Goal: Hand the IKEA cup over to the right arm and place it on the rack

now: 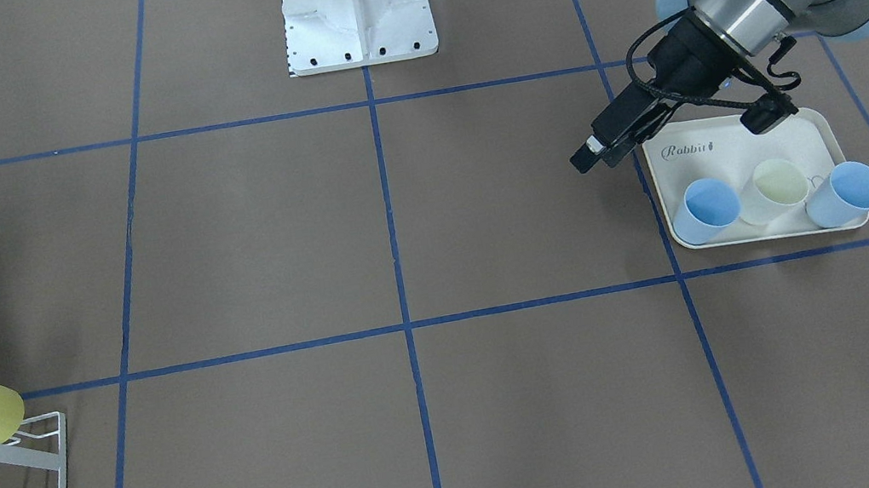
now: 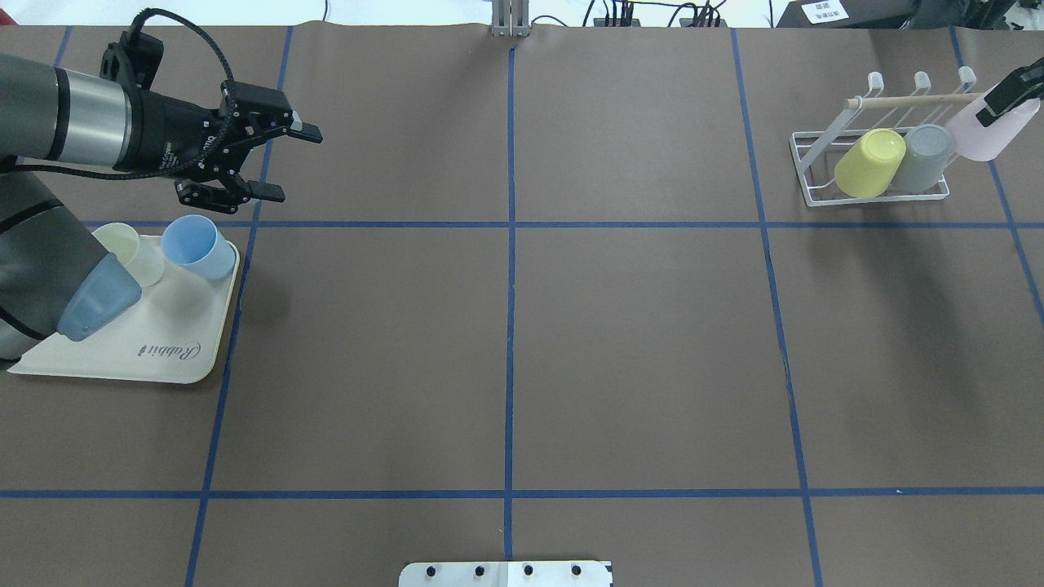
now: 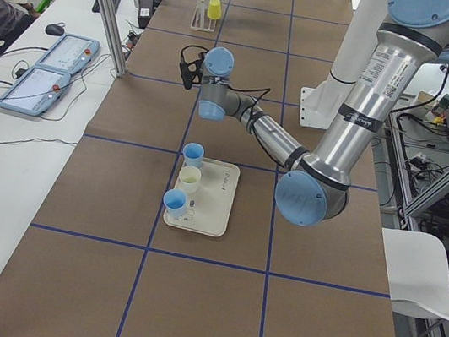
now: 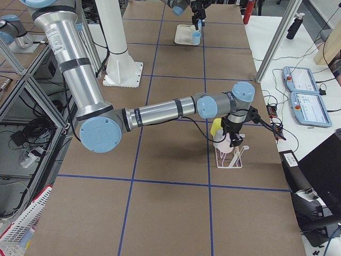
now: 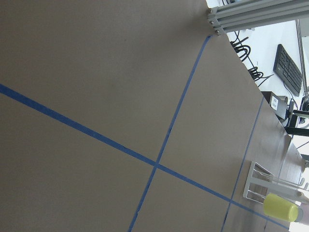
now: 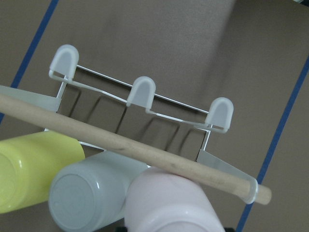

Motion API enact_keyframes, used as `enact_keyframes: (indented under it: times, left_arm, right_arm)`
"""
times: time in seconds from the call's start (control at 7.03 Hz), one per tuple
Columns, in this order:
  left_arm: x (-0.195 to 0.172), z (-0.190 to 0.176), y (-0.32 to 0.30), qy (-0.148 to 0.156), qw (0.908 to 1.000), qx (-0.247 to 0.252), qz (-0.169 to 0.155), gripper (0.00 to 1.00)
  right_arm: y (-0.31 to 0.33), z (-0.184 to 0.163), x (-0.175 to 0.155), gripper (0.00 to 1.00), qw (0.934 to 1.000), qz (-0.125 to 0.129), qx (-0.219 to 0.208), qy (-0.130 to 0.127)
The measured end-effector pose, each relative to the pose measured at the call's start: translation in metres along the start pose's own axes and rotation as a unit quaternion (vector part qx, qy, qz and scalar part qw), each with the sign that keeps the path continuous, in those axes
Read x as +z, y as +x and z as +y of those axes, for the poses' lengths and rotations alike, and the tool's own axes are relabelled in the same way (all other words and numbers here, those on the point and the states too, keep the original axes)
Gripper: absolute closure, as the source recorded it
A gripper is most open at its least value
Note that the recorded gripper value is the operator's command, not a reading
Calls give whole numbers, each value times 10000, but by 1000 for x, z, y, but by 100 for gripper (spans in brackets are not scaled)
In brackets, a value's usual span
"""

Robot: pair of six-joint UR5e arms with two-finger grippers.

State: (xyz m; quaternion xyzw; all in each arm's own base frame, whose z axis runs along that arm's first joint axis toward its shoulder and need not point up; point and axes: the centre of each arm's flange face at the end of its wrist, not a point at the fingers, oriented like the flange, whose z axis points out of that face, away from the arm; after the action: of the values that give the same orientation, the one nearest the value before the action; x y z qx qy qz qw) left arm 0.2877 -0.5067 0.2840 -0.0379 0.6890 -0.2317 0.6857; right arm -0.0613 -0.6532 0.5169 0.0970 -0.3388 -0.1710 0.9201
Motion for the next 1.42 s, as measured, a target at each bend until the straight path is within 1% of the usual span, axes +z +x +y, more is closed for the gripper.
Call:
enact_keyframes:
  times: [0.28, 0.57, 1.0, 1.14, 1.28, 1.42]
  left_arm:
    - [1, 0, -1, -1, 10000, -7, -11, 0]
    - [1, 0, -1, -3, 10000, -8, -13, 0]
    - [2, -4, -2, 39, 9999, 57, -88, 0]
    - [3, -10, -4, 113, 9993, 240, -256, 0]
    - [1, -19, -12, 214, 9972, 489, -516, 0]
    - [-12, -33, -32, 352, 9930, 794, -806, 0]
  right_arm:
    - [3, -7, 9, 0, 10000, -2, 35, -86]
    - [2, -10, 17, 0, 9999, -20, 57, -148]
    - [-3, -18, 12, 0, 9999, -42, 38, -100]
    - [-5, -23, 7, 0, 10000, -50, 30, -60]
    - [-8, -28, 1, 0, 10000, -57, 31, -20]
    - [-9, -31, -1, 0, 10000, -69, 35, 2]
